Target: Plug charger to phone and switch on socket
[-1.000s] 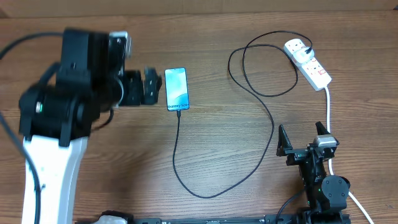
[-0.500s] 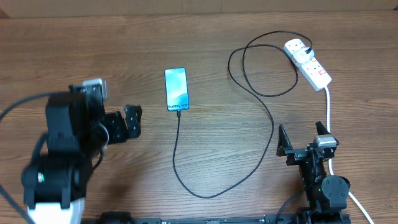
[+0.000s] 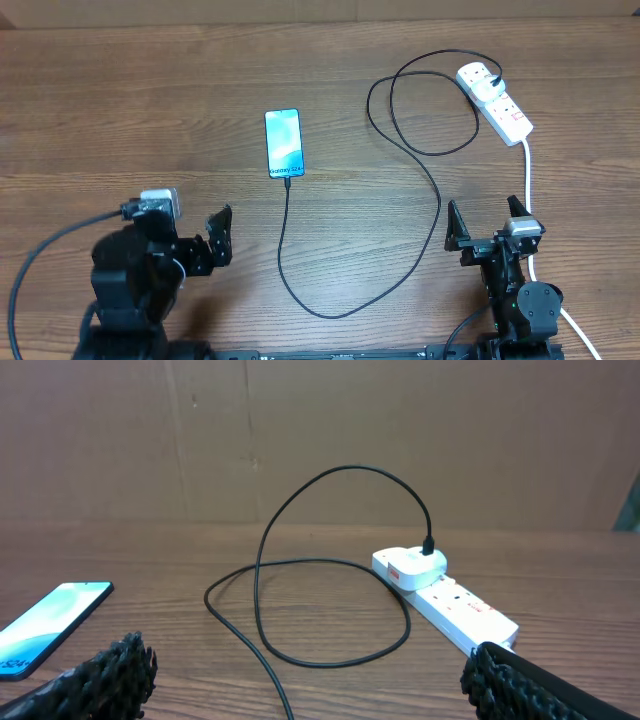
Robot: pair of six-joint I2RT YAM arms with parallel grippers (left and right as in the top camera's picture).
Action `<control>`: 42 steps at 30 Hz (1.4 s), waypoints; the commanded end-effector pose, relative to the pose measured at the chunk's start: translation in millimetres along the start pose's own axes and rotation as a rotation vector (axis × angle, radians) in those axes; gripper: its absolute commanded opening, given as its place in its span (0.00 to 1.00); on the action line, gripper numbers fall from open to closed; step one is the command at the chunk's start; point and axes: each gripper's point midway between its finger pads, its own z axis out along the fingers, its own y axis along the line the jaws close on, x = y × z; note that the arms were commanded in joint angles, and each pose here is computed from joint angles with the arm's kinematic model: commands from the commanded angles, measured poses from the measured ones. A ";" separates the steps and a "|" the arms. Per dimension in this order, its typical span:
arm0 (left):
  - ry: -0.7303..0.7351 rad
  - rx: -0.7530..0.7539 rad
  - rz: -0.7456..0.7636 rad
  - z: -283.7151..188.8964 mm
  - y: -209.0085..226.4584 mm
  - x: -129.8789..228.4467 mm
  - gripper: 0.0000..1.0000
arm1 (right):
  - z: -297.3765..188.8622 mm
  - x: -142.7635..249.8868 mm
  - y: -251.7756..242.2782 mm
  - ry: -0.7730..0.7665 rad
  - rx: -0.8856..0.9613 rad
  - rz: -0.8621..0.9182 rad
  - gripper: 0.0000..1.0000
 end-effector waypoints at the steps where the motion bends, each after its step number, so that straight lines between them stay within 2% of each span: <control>1: -0.039 0.005 0.023 5.7 3.1 8.6 0.99 | -0.1 0.9 -1.1 -0.007 0.008 -0.004 1.00; 11: -0.127 0.018 0.053 10.6 6.8 25.4 1.00 | -0.1 0.9 -1.1 -0.007 0.008 -0.004 1.00; 23: -0.344 0.108 0.093 16.1 -2.8 21.9 1.00 | -0.1 0.9 -1.1 -0.007 0.008 -0.004 1.00; 29: -0.438 0.130 0.060 18.6 -1.8 23.0 0.99 | -0.1 0.9 -1.1 -0.007 0.008 -0.004 1.00; 42: -0.612 0.076 0.053 16.0 9.1 1.2 1.00 | -0.1 0.9 -1.1 -0.007 0.008 -0.004 1.00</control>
